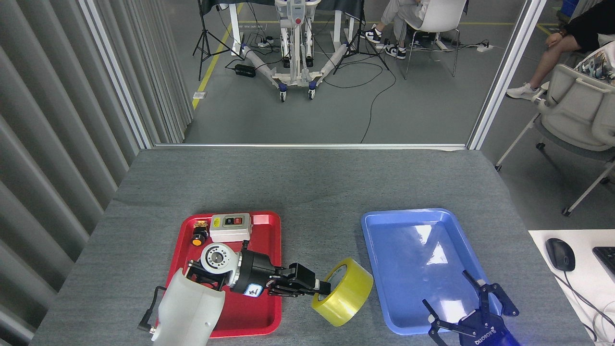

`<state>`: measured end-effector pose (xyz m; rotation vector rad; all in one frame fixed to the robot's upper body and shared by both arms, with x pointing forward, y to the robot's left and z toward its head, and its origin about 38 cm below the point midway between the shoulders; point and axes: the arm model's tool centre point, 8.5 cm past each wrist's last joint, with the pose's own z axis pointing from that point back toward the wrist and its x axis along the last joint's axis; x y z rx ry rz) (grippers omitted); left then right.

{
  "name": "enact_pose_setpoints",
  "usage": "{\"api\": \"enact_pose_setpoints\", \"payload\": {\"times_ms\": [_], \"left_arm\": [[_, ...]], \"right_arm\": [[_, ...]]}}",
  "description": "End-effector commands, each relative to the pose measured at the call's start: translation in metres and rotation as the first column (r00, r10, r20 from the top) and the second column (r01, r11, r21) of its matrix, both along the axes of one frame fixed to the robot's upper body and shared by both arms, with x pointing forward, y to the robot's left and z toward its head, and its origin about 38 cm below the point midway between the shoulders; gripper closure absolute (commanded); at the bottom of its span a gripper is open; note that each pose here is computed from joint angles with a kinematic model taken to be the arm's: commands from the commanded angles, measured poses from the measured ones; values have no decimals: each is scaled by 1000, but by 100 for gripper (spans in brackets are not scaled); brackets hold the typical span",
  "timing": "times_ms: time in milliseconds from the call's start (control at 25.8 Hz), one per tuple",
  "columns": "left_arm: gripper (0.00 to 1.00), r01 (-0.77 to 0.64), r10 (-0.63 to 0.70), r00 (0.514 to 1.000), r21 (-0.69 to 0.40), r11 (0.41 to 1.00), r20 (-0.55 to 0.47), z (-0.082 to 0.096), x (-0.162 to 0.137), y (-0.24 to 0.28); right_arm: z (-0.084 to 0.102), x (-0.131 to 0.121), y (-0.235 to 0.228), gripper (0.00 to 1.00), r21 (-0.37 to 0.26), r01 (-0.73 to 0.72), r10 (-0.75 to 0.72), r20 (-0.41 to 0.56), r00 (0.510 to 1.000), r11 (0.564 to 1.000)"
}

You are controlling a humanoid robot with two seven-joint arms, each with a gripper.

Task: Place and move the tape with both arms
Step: 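Lift the tape roll with the left gripper toward the blue tray, then move the right gripper to the tape roll and grasp it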

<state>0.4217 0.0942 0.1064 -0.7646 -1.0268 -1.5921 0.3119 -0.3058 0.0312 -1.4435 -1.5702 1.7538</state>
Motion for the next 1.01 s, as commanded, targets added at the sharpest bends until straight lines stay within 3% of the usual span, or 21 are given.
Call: {"api": "enact_pose_setpoints", "payload": {"times_ms": [0,77,271,503,735,967], "left_arm": [[100,12,-19,998,-99,995,-68,24,8,-30],[100,18,-30,994,-116,993,-101,25,11,-42],[100,15,-30,989,-101,995,-145,11,11,-44],[100,33,-42,981,-47,998,-191,-7,10,-56],[100,34,-42,981,-44,998,-187,-5,13,-56],[100,35,-42,982,-43,998,-182,-2,14,-57]], "right_arm": [[4,-1,-2,0,-51,-65,64,-10,998,997],[10,0,-4,0,-84,-107,107,-13,994,991],[35,8,-9,0,-98,-226,224,-32,974,969],[64,16,-12,0,-27,-309,308,-45,950,951],[55,15,13,0,36,-321,322,-26,946,946],[48,14,38,0,55,-340,341,-7,940,939]]}}
